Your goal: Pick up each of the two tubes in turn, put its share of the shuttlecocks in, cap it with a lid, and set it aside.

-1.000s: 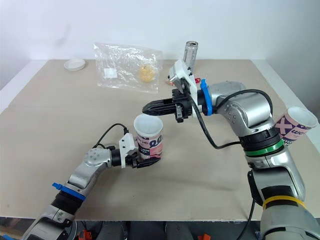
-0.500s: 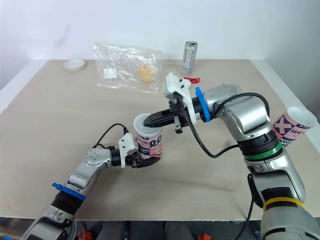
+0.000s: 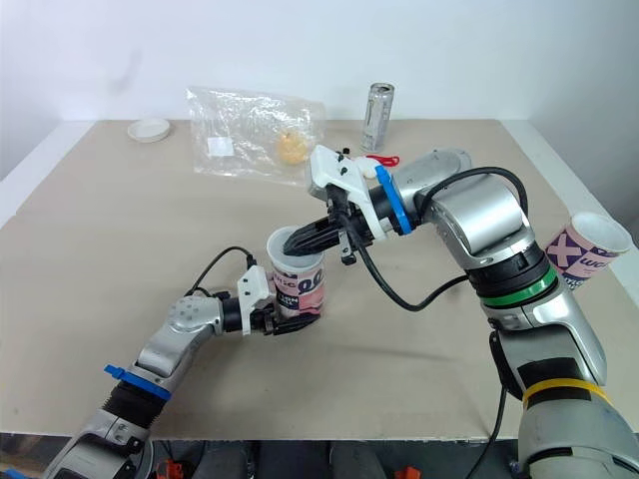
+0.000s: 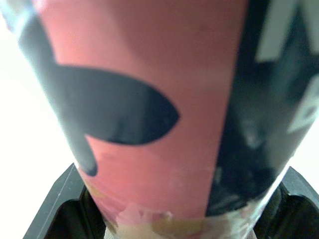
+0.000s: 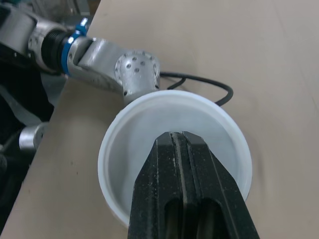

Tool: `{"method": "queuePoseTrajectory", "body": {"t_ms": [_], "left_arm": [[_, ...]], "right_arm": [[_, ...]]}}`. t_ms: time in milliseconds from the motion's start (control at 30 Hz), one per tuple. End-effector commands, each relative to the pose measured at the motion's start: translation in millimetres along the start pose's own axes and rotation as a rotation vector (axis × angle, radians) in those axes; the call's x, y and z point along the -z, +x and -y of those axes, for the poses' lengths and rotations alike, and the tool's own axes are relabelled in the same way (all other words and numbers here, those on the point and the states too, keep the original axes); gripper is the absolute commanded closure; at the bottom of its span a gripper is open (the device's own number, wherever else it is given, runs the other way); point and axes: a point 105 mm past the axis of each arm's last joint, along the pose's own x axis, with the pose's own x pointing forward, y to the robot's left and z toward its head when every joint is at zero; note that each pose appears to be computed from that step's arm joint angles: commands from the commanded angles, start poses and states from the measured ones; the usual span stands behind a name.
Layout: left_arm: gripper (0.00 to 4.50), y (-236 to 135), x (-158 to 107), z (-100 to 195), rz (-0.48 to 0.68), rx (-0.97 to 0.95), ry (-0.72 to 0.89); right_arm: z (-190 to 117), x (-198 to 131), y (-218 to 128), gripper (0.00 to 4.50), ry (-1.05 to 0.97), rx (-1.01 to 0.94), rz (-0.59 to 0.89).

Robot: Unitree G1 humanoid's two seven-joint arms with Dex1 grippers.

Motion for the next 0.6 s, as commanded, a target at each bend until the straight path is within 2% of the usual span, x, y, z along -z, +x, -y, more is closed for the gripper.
{"method": "queuePoseTrajectory", "body": {"t_ms": [33,400,600], "left_arm": [[1.41,-5,21,1,-0.07,-0.023,-0.05],[1.41,-7,22,1,-0.072,-0.028,-0.053],[1.41,-6,21,0,-0.068,-0.033,-0.052]], "right_arm": [[-6,10,8,4.45,0.0,-0.039,-0.062],[-3,17,20,4.45,-0.034,-0.058,-0.113],[-2,27,26,4.45,0.021,-0.068,-0.146]]}}
